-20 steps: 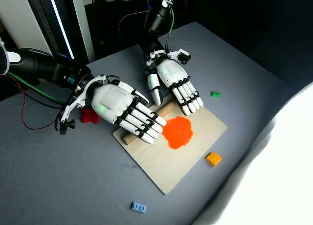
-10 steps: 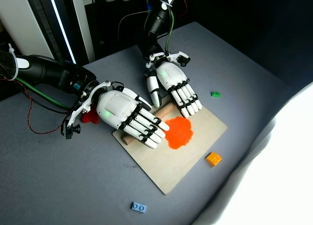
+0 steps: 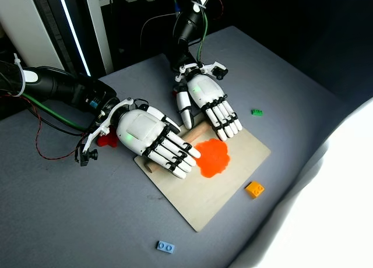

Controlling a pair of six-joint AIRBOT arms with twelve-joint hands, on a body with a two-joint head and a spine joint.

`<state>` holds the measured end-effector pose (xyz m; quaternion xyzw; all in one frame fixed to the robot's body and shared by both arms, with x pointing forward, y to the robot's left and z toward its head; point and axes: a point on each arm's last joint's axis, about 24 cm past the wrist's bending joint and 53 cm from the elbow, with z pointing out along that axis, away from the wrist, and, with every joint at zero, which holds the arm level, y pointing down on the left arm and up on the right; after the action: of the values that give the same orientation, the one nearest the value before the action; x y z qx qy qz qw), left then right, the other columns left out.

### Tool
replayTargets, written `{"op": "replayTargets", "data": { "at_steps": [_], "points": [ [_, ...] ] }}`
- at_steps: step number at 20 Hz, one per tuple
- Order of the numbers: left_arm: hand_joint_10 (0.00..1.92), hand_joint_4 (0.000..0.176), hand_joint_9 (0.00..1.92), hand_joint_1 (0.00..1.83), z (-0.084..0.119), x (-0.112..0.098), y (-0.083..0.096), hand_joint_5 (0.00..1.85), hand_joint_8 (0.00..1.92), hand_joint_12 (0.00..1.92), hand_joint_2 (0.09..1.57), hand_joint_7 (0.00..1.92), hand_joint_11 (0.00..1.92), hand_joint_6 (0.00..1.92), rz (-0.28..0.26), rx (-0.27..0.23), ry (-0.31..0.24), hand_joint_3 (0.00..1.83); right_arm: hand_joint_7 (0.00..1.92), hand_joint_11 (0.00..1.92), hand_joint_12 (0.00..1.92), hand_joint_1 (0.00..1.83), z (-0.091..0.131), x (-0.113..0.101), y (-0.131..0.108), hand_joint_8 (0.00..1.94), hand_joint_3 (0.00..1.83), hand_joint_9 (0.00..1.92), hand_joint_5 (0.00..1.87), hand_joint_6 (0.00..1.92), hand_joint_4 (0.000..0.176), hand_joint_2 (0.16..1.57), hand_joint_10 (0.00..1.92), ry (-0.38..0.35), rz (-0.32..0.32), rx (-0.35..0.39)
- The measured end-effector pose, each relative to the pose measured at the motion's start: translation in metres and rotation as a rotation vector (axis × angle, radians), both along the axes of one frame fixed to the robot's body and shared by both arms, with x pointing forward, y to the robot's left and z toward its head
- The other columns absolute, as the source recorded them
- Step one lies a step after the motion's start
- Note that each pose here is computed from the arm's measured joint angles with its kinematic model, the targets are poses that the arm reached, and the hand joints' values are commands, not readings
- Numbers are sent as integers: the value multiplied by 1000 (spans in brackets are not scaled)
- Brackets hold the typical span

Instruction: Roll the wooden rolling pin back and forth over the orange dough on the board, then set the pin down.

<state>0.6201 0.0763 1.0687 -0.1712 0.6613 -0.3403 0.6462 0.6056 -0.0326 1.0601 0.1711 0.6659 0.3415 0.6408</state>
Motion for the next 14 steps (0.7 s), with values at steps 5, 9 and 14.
{"op": "replayTargets", "data": {
  "at_steps": [5,9,14],
  "points": [
    [0,0,0,0,-1,2,-3,15,0,0,1470,0,0,4,-2,-3,0,7,105,0,152,0,2,8,-4,0,2,62,91,0,0,1464,1,-5,-18,0],
    [0,0,0,0,0,5,-2,0,0,0,1469,0,0,0,0,0,-5,6,108,0,96,0,-2,11,-6,7,1,49,108,11,0,1470,2,8,-21,3],
    [0,0,0,0,-1,9,-1,13,0,0,1473,1,0,5,2,1,-10,6,104,0,122,0,-6,19,-12,0,5,56,104,4,0,1480,3,11,-32,8]
  ]
}}
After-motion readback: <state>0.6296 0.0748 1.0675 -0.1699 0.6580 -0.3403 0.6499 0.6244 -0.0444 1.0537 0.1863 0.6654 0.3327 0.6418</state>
